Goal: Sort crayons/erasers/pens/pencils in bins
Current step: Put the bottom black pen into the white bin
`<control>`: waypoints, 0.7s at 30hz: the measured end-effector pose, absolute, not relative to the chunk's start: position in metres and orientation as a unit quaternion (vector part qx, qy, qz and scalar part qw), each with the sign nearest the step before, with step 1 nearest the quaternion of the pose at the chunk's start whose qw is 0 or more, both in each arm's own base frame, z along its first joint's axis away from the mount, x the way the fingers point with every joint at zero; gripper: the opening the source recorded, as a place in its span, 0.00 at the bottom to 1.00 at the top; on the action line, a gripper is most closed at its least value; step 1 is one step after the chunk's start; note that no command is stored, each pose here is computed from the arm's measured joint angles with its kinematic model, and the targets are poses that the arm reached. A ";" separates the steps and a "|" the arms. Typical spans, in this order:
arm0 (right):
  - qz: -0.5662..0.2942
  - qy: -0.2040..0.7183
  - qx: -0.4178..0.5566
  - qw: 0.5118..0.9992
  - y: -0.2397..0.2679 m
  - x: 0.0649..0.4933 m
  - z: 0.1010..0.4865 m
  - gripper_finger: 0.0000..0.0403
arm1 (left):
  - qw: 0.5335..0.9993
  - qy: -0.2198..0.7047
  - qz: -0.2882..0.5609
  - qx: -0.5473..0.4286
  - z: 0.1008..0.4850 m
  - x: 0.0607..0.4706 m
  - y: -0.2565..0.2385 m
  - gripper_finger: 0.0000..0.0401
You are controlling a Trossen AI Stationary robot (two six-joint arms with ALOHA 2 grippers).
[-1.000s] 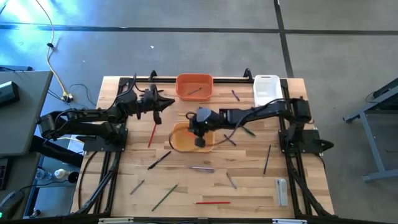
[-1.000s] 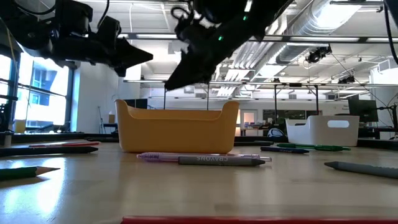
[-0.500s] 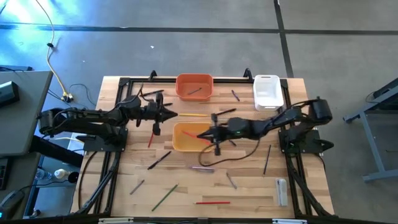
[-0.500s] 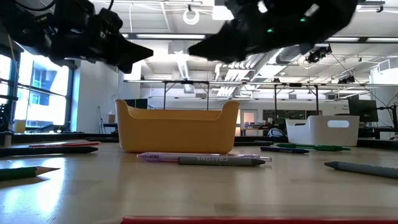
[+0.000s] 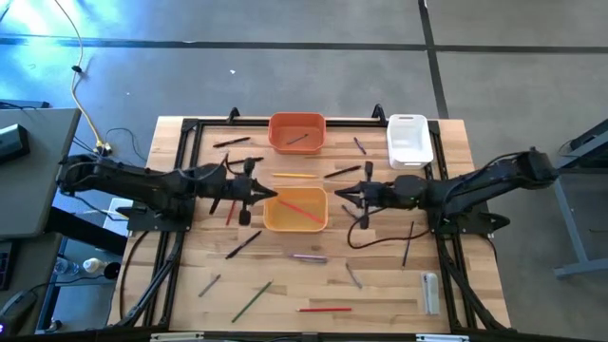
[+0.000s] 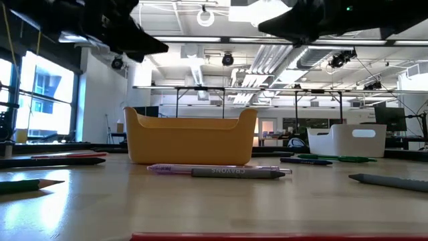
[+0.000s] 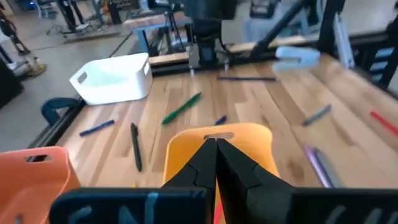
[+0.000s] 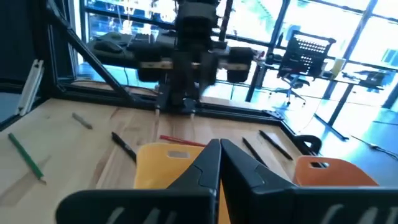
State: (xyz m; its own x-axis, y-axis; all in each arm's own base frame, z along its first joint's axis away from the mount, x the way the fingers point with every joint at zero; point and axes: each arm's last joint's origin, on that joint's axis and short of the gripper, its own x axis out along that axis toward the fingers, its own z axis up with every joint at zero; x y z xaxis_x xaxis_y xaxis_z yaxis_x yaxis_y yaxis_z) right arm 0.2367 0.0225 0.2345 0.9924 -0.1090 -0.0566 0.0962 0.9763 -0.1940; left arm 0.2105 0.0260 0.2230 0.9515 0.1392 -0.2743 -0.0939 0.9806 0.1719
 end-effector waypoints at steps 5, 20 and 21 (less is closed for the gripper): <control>-0.060 0.047 -0.098 0.992 0.025 0.231 0.232 0.00 | 0.971 0.210 0.051 0.099 0.232 0.213 -0.003 0.00; -0.064 0.050 -0.097 0.992 0.027 0.231 0.232 0.00 | 0.887 0.451 0.073 -0.070 0.216 0.179 -0.062 0.10; -0.064 0.050 -0.096 0.992 0.027 0.231 0.232 0.00 | 0.882 0.458 0.076 -0.078 0.214 0.178 -0.065 0.12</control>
